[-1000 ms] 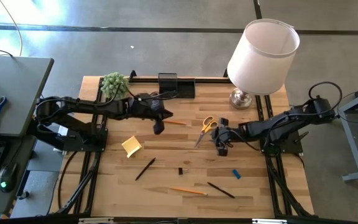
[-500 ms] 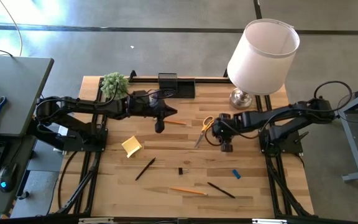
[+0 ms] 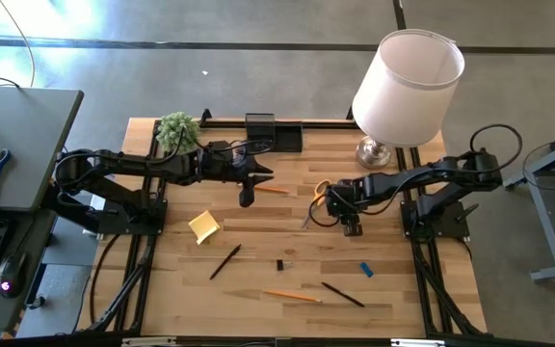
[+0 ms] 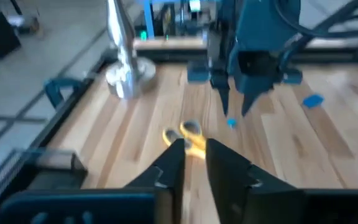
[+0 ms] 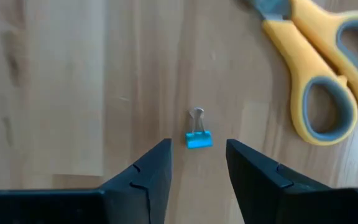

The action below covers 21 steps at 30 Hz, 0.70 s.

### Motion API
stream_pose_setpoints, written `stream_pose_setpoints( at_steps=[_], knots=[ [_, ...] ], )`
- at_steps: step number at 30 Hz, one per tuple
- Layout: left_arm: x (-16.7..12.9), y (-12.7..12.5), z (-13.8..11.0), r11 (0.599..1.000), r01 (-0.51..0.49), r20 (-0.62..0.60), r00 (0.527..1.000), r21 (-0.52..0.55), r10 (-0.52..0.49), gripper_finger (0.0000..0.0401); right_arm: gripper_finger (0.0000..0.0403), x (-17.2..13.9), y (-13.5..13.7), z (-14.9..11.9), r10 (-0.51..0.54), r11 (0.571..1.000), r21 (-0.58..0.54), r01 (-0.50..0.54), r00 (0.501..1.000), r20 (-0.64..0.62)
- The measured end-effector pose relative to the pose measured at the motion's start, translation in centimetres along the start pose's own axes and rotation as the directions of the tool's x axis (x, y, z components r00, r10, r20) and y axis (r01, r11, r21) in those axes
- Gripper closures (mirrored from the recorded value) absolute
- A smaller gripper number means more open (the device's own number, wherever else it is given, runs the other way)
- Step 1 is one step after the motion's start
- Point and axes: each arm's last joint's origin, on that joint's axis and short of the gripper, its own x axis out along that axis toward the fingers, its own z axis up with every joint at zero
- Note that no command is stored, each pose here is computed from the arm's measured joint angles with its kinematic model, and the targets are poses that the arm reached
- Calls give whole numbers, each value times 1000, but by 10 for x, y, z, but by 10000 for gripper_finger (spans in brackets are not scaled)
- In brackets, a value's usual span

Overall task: Pick and place office supplies into organizer
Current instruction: Put the blue binder clip into the bottom left slot of the desk organizer

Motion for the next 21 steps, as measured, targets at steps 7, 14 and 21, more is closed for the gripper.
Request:
stream_pose_setpoints(
  at_steps=[7, 14, 21],
  knots=[
    [0, 1, -7, 999, -39, -69, 997, -9, 39, 263, 245, 8, -4, 1, 11, 1000, -12, -11, 1000, -22],
    [0, 0, -7, 999, -36, -71, 997, -9, 35, 239, 269, 12, -3, 1, 15, 999, -37, -16, 999, -31],
    [0, 0, -7, 999, -35, -78, 996, -10, 34, 238, 286, 12, -4, 2, 6, 997, -82, -8, 1000, -21]
  ],
)
